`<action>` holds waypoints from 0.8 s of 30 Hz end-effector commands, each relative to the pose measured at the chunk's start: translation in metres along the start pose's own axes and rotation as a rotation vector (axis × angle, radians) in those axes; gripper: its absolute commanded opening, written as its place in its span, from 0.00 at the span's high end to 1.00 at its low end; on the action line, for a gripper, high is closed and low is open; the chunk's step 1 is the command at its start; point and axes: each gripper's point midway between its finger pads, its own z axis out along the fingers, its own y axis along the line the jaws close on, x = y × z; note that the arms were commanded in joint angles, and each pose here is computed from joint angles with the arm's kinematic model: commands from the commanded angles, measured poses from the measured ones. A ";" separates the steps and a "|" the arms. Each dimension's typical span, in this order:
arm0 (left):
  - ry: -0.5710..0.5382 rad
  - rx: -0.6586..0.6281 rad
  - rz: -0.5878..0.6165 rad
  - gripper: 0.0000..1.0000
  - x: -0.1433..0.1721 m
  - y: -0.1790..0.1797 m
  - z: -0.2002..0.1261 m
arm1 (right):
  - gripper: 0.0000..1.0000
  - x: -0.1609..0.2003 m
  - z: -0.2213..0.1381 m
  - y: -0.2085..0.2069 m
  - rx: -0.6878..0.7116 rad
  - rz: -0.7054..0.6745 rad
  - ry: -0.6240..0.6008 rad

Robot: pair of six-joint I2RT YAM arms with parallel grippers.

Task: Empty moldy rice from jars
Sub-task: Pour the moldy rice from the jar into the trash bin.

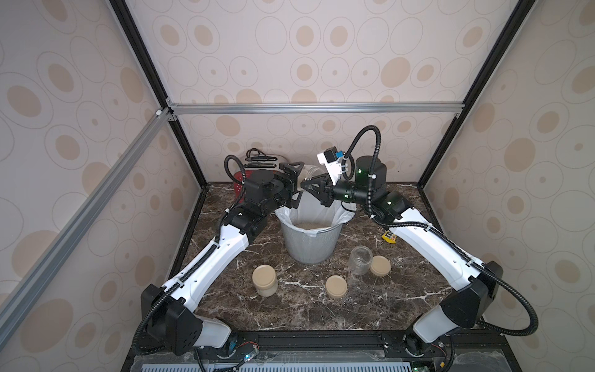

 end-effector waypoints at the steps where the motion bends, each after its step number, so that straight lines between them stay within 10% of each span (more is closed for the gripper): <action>1: 0.047 0.146 -0.041 0.01 0.013 -0.041 -0.007 | 1.00 -0.046 -0.020 0.035 -0.094 -0.053 -0.176; 24: 0.061 0.319 -0.143 0.05 0.014 -0.061 0.003 | 1.00 -0.016 -0.025 0.056 -0.296 0.138 -0.218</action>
